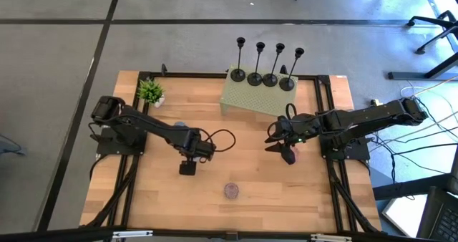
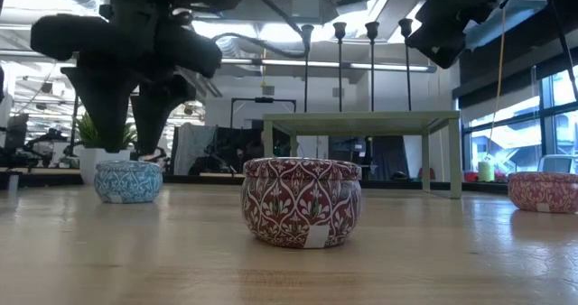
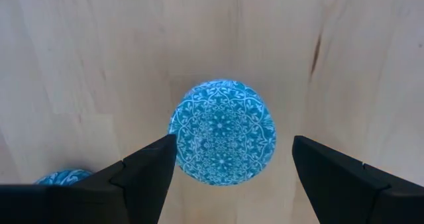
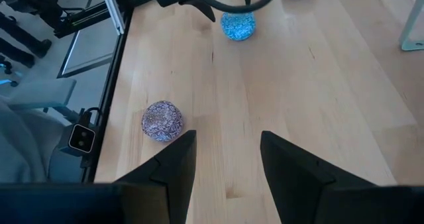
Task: Pick & Place candle stick holders
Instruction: Put the patterned light blue scented candle on the shelf aligned with the black candle holder
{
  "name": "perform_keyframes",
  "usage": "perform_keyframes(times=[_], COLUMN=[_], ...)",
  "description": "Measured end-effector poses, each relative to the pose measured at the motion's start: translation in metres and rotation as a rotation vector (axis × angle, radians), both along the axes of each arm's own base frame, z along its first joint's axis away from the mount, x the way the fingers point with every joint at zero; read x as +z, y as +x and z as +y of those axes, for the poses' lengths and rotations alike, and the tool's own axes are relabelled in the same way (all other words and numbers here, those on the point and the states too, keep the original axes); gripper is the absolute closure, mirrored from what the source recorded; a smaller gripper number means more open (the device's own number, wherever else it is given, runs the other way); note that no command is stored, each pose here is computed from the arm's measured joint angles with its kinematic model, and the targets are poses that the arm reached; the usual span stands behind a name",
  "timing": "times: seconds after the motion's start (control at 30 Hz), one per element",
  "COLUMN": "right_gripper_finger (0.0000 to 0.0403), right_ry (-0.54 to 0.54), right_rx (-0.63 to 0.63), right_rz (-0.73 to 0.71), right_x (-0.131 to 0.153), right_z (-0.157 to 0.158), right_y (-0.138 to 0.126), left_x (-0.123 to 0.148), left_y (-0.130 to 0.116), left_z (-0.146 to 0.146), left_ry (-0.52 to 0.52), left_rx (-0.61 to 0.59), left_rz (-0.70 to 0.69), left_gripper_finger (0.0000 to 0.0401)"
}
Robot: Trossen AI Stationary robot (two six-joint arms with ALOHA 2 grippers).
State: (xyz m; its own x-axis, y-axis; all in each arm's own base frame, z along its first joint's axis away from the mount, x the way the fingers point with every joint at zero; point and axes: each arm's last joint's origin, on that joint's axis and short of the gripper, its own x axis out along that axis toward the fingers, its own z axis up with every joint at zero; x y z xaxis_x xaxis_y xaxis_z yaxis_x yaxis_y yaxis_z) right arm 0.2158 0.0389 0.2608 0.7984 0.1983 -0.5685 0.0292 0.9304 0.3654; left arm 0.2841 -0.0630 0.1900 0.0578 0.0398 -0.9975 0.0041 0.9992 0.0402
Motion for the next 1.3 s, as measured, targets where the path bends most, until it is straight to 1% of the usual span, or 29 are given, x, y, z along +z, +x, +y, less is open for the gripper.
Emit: perform_keyframes(times=[0.43,0.73,0.87,1.0,1.3], right_gripper_finger=[0.0231,0.0231,0.0231,0.0231,0.0231], right_ry=[0.0,0.0,0.0,0.0,-0.003], right_rx=[0.001,0.001,0.001,0.001,0.011], right_rz=[0.0,0.0,0.0,-0.003,-0.042], right_x=[0.0,0.0,0.0,0.0,0.003], right_z=[0.0,0.0,0.0,0.0,0.0], right_y=[0.0,0.0,0.0,0.0,0.002], left_x=[-0.013,-0.012,-0.012,-0.012,-0.012], left_y=[0.005,0.004,0.0,-0.001,-0.001], left_z=[0.002,0.003,0.003,0.003,0.004], left_ry=[-0.005,0.011,0.02,0.023,0.03], left_rx=[-0.002,-0.002,-0.004,0.0,0.019], left_rz=[0.044,0.052,0.089,0.098,0.095], left_gripper_finger=[0.0102,0.0102,0.0102,0.0102,0.0102])
